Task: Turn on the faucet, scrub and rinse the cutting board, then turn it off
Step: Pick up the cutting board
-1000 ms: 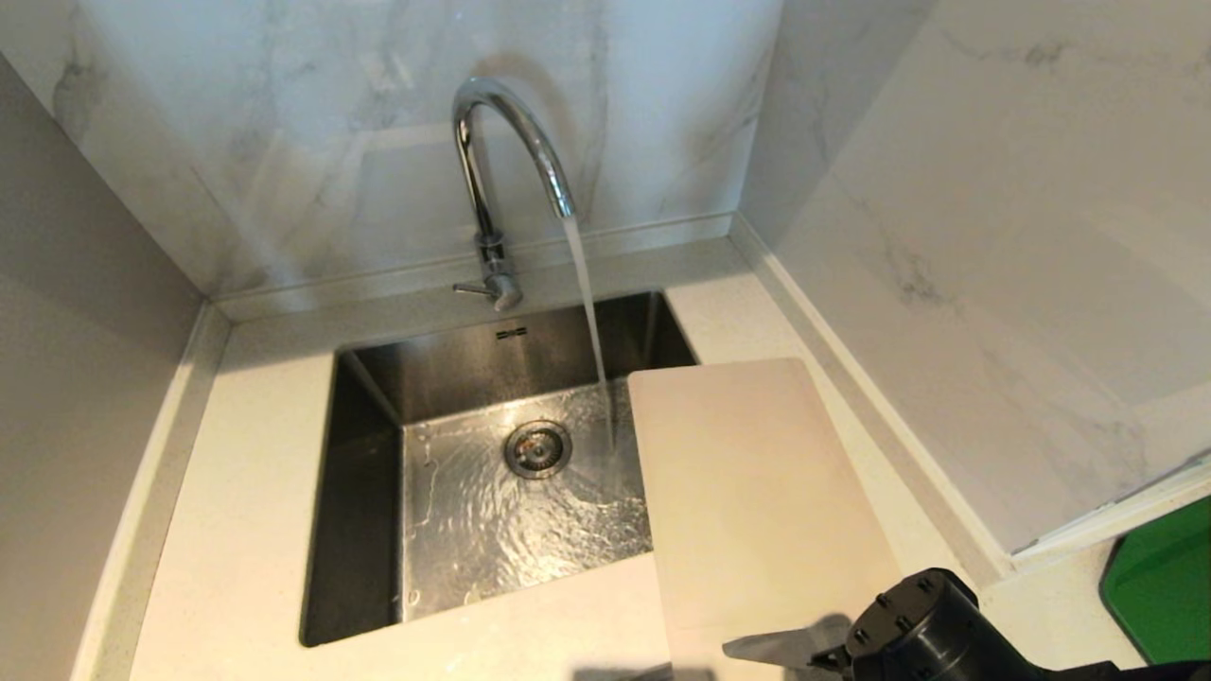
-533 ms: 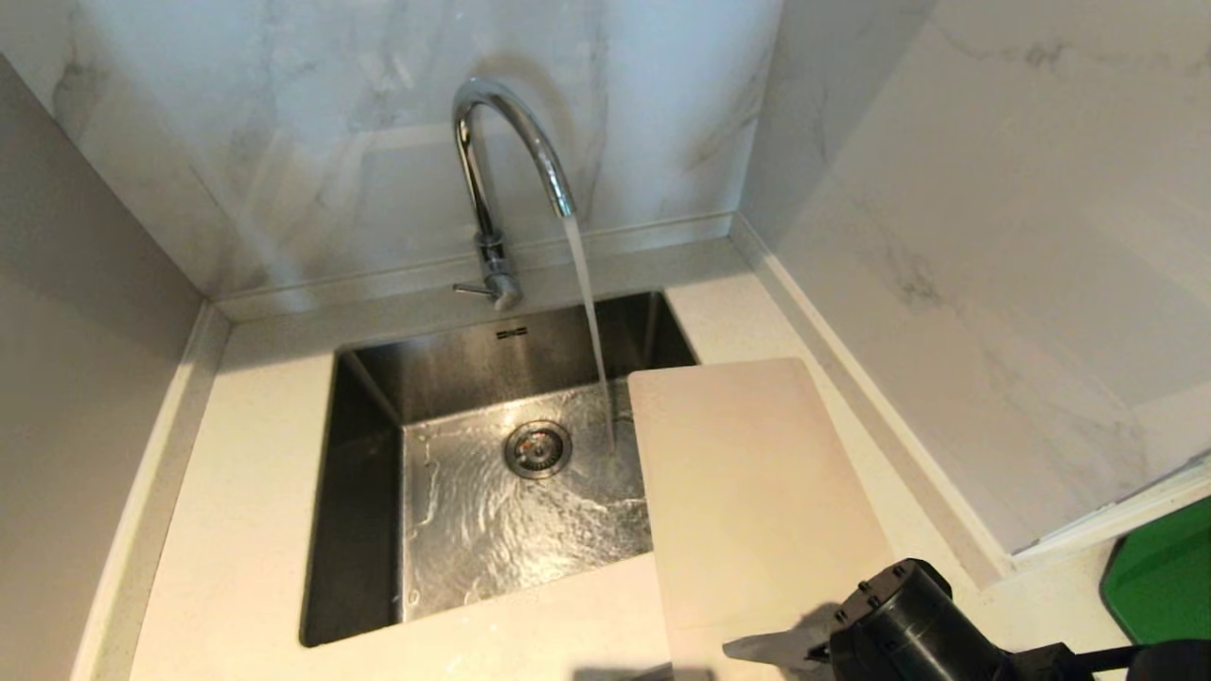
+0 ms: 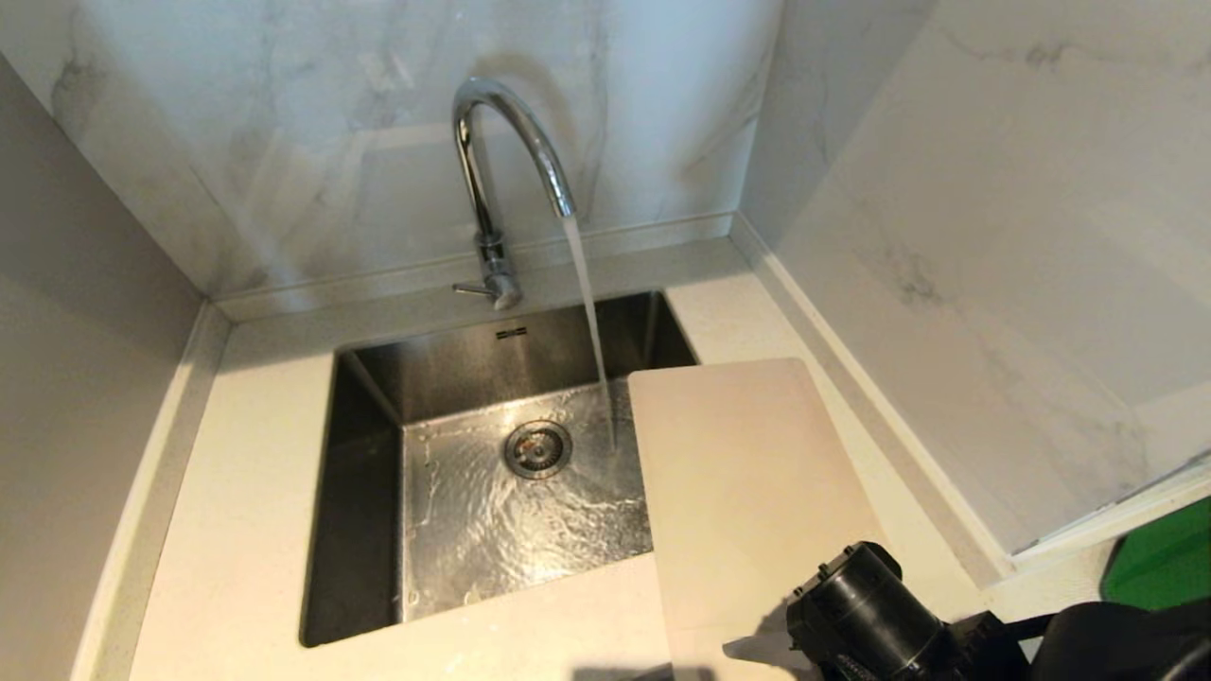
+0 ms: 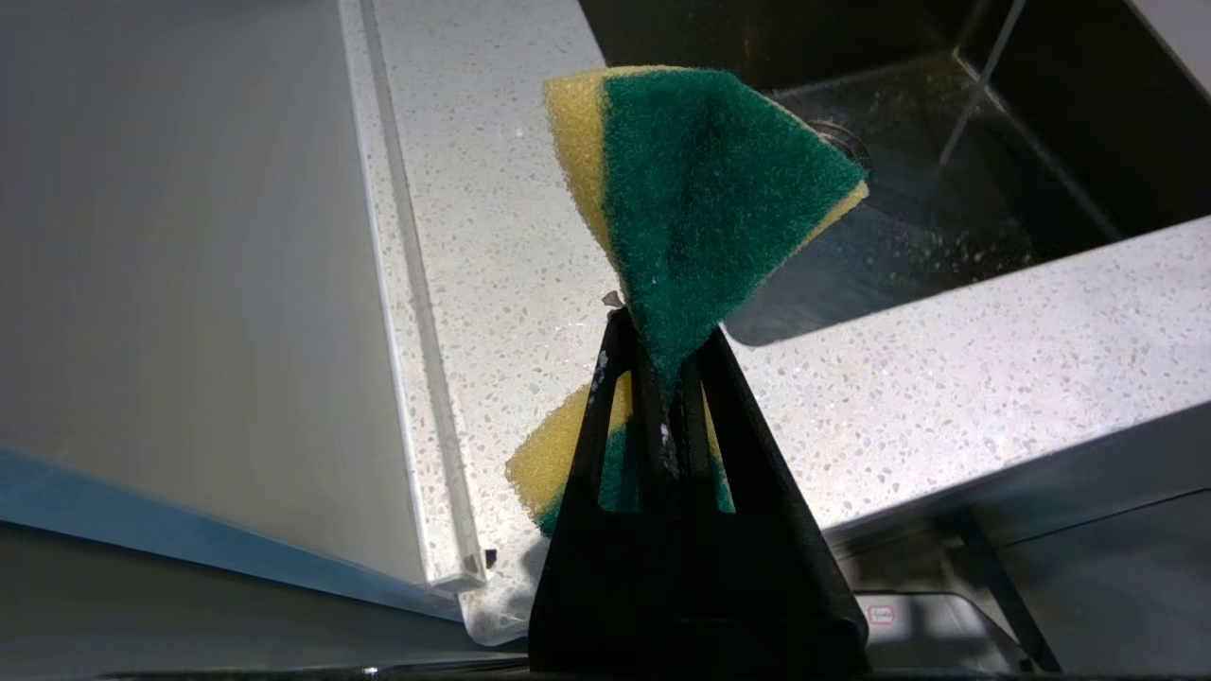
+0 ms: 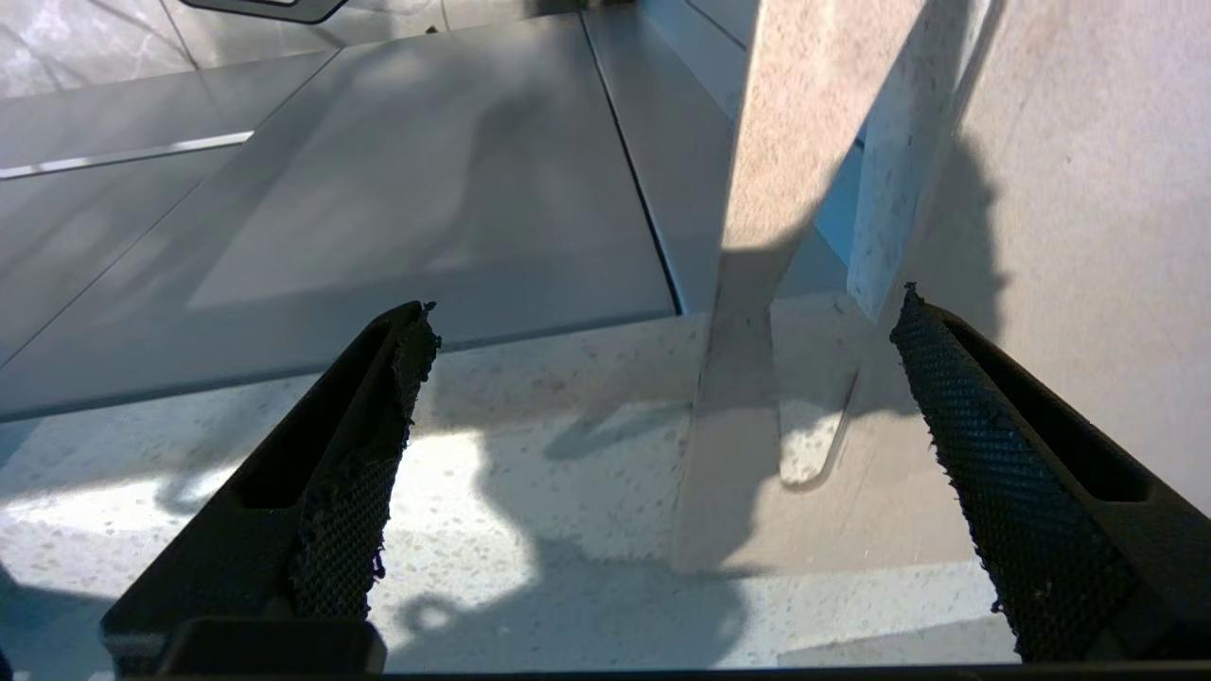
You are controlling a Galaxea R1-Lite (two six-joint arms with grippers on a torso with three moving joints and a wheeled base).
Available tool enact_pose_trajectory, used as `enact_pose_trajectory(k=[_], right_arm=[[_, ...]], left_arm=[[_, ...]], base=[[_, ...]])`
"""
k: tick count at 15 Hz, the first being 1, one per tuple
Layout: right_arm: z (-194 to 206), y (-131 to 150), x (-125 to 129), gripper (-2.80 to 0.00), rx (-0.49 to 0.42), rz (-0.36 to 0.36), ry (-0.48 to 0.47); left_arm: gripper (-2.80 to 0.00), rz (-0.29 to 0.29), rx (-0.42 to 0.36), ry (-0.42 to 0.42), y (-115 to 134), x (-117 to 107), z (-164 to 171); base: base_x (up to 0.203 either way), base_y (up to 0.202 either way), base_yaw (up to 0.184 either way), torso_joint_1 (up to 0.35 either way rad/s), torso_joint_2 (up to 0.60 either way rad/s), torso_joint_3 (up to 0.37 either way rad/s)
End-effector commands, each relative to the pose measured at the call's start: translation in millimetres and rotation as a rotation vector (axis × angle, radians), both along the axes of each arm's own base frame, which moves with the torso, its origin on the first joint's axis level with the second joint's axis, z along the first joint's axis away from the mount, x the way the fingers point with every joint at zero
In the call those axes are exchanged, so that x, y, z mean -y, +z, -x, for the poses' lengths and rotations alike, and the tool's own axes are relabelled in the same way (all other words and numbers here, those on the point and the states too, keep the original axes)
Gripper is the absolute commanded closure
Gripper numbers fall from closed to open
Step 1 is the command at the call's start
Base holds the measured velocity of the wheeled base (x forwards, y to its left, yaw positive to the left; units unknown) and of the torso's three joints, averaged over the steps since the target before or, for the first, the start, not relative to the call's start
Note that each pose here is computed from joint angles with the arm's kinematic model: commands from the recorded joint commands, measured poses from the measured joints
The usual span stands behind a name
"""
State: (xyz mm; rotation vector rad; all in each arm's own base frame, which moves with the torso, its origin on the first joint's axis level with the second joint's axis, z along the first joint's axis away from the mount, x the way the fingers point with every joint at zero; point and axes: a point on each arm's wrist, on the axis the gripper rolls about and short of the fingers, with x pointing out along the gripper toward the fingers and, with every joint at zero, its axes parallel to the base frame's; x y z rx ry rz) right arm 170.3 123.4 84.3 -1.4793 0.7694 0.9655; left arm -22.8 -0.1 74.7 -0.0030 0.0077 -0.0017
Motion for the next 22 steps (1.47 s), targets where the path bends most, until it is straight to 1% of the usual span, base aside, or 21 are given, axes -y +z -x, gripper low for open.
enact_pose_trajectory(k=[1, 5, 12, 16, 22], right_arm=[[-5.1, -6.1, -2.5, -2.8, -0.021, 0.021, 0.002], [-7.8, -8.8, -2.9, -2.8, -0.031, 0.028, -0.004], [-18.3, -16.2, -10.6, -2.8, -0.051, 0.043, -0.004], [-20.7, -19.6, -9.7, -2.8, -0.062, 0.051, -0.013], [-24.6, -28.8, -12.0, -2.8, -0.09, 0.077, -0.007]], left_arm=[[0.0, 0.002, 0.0, 0.0, -0.9, 0.0, 0.0], [0.0, 0.002, -0.002, 0.0, -0.9, 0.0, -0.1], [0.0, 0.002, -0.002, 0.0, -0.9, 0.0, -0.1], [0.0, 0.002, -0.001, 0.0, -0.9, 0.0, -0.1], [0.0, 0.002, 0.0, 0.0, -0.9, 0.0, 0.0]], base=[[0.0, 0.0, 0.0, 0.0, 0.0, 0.0], [0.0, 0.0, 0.0, 0.0, 0.0, 0.0], [0.0, 0.0, 0.0, 0.0, 0.0, 0.0], [0.0, 0.0, 0.0, 0.0, 0.0, 0.0], [0.0, 0.0, 0.0, 0.0, 0.0, 0.0]])
